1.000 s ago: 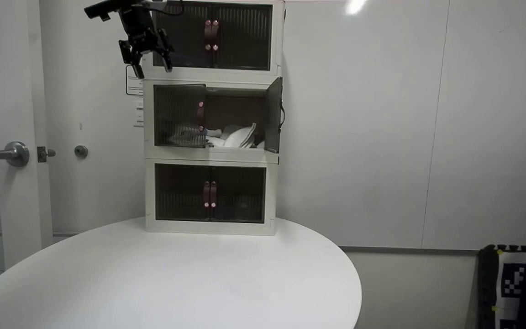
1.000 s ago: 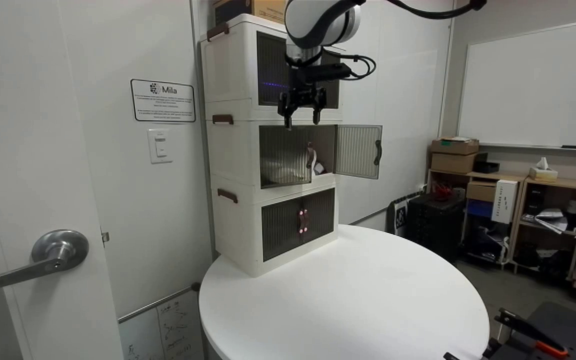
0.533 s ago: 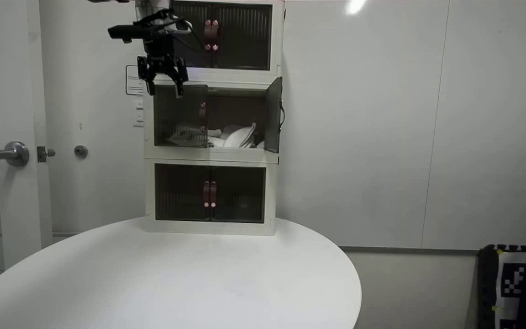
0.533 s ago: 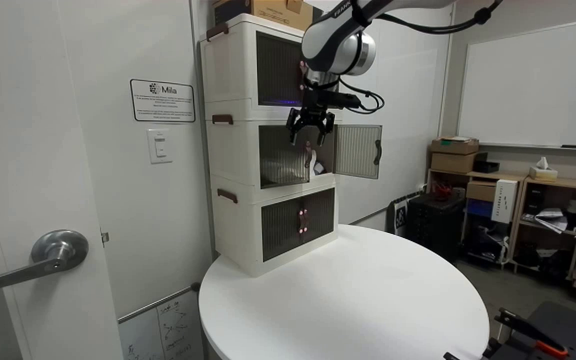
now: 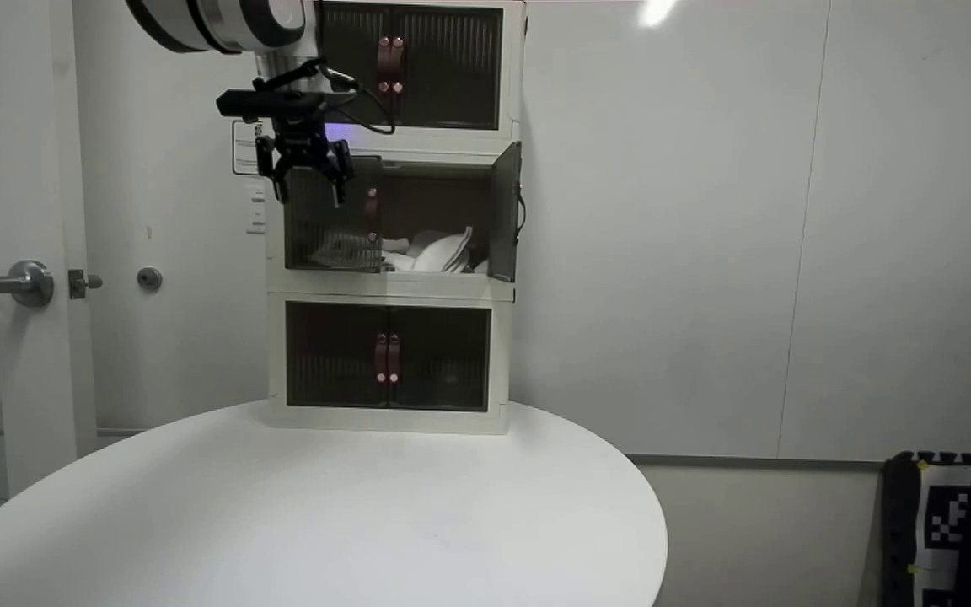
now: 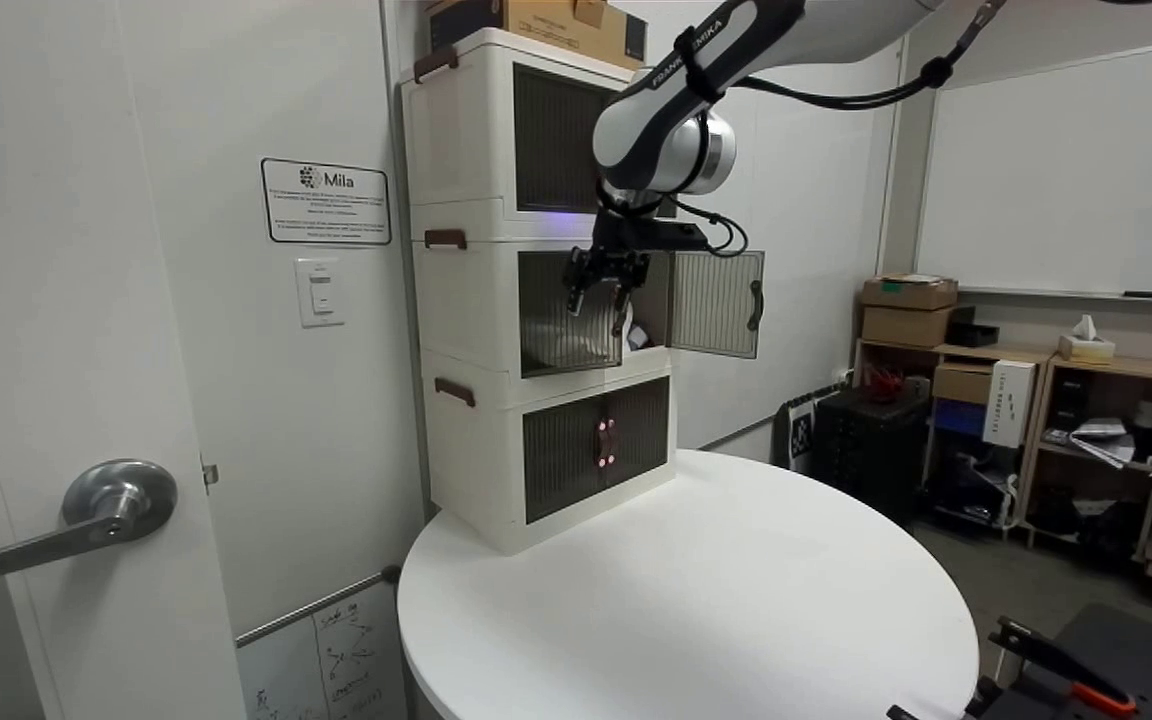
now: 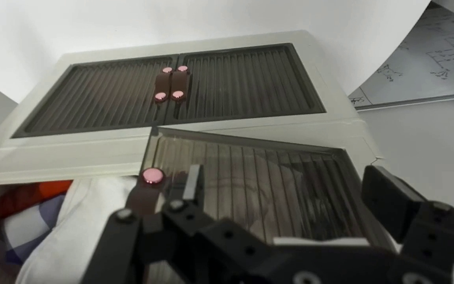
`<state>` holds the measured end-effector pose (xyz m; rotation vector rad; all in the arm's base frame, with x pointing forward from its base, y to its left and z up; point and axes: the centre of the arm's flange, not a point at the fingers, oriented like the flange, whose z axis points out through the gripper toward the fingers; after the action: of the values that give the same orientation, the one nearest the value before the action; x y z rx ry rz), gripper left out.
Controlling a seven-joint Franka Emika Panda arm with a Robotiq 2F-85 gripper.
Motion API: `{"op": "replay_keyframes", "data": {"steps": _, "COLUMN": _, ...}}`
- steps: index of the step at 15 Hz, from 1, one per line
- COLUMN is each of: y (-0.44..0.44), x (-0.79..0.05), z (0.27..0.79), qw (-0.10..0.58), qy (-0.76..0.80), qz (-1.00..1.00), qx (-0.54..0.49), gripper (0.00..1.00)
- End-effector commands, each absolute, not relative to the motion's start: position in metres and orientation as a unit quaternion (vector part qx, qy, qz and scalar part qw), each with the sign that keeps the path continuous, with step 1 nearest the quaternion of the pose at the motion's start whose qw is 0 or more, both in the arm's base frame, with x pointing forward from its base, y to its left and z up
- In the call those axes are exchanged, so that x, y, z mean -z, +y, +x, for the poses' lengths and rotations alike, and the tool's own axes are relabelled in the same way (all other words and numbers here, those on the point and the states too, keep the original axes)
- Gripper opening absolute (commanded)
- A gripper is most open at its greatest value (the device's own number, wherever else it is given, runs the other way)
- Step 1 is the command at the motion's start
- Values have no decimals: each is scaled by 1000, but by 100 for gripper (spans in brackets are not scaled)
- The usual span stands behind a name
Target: Close the middle left cabinet door
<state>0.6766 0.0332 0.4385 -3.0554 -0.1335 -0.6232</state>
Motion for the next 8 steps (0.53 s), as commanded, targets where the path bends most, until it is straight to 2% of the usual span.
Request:
{"op": "replay_keyframes", "data": {"steps": 1, "y": 48, "x": -439, "z": 693, "qw": -10, "qy": -75, "qz": -966, "qx": 249, "gripper": 100}}
{"op": "replay_keyframes", "data": {"steps": 8, "y": 48, "x": -450, "z": 728, "qw": -88, "qy": -89, "qz": -924, "qx": 362, "gripper": 100}}
